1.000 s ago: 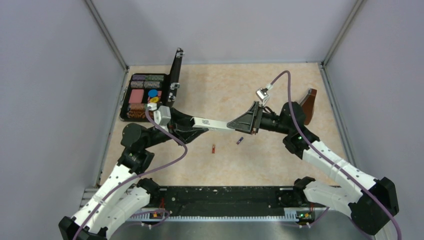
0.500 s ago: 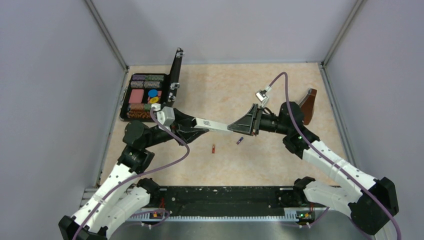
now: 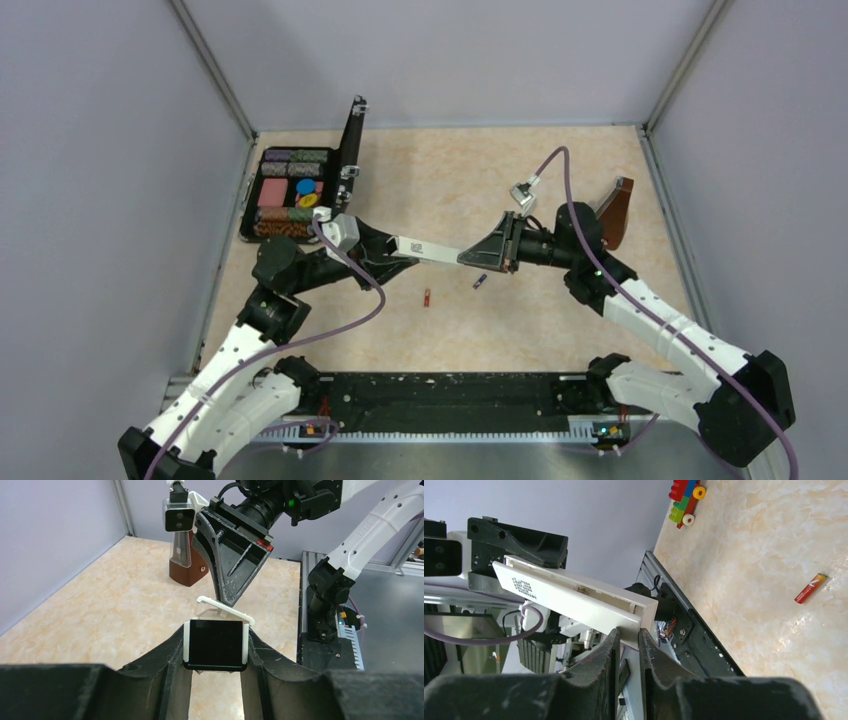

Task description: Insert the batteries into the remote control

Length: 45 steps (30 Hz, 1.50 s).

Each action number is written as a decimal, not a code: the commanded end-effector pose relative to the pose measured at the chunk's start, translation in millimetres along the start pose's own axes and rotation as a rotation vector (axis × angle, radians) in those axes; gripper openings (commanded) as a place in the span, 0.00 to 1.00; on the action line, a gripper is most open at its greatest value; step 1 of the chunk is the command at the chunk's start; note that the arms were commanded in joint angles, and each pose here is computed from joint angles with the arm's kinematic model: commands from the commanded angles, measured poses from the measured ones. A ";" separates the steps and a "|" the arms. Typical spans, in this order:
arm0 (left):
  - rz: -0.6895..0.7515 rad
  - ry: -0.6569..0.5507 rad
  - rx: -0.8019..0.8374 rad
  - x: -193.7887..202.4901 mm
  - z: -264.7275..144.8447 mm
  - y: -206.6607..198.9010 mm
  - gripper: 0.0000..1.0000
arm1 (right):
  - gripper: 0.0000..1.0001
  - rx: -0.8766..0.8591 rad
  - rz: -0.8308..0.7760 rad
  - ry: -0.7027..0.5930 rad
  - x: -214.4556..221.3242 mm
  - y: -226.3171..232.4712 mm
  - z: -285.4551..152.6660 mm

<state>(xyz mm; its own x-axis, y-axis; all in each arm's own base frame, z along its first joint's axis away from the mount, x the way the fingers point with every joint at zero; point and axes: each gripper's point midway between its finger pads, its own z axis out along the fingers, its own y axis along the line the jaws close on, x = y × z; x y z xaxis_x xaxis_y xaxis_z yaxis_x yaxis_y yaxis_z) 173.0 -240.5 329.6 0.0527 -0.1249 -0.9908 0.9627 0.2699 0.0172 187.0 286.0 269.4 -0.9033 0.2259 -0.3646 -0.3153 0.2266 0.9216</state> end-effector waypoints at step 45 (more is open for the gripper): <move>-0.094 0.039 -0.257 71.5 -14.7 40.8 0.00 | 0.00 0.776 0.197 -0.704 -47.1 -220.1 -96.4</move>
<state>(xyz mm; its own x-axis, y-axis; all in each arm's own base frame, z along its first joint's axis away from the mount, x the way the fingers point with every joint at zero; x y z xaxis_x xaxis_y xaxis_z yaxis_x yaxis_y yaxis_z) 212.5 -222.1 224.1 -0.1365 -0.0596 -0.9888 0.8459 0.5125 -0.1477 269.7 162.2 125.4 -0.5311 0.7580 -0.3787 0.2163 0.5534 0.8044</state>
